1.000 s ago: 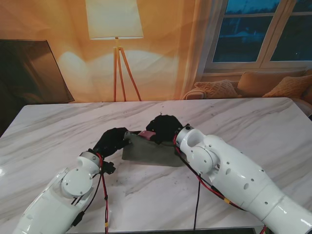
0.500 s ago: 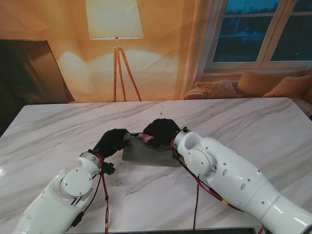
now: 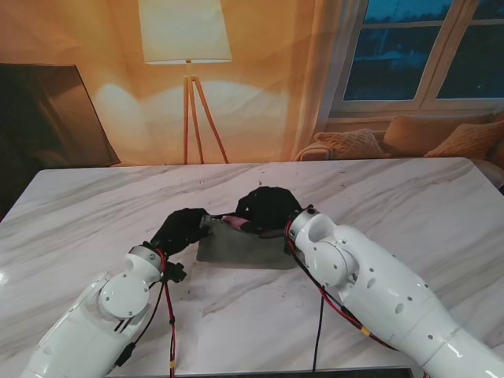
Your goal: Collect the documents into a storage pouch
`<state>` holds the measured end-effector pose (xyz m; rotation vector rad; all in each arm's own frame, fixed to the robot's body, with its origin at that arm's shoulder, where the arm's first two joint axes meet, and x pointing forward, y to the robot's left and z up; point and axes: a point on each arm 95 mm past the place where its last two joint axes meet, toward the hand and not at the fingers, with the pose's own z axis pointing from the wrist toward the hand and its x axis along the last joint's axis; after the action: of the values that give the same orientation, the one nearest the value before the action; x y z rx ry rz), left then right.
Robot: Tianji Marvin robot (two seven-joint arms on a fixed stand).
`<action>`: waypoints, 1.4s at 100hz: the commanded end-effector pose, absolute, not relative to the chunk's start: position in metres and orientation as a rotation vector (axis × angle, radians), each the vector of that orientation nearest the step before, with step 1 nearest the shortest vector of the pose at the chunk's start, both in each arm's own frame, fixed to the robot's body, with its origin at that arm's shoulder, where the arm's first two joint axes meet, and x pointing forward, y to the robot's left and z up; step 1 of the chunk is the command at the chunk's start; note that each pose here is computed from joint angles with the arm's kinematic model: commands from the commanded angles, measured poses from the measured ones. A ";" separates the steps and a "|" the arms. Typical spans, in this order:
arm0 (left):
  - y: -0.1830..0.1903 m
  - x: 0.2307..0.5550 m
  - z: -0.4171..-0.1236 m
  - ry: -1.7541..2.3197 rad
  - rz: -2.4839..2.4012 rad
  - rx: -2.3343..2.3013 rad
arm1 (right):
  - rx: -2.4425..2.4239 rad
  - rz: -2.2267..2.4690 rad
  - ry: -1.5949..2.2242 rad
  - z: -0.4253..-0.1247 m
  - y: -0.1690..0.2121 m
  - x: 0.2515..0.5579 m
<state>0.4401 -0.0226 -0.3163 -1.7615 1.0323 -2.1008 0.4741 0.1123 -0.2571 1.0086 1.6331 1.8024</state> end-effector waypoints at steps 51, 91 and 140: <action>-0.030 0.439 -0.319 1.026 -2.124 -1.791 | 0.994 1.851 1.584 -0.264 0.115 0.464; -0.034 0.439 -0.318 1.028 -2.144 -1.795 | 0.969 1.833 1.595 -0.272 0.124 0.464; -0.031 0.442 -0.321 1.019 -2.108 -1.825 | 1.021 1.881 1.469 -0.256 0.119 0.460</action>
<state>0.4415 -0.0276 -0.3183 -1.7982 1.0078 -2.1139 0.4636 0.1157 -0.2593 1.0150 1.4825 1.8656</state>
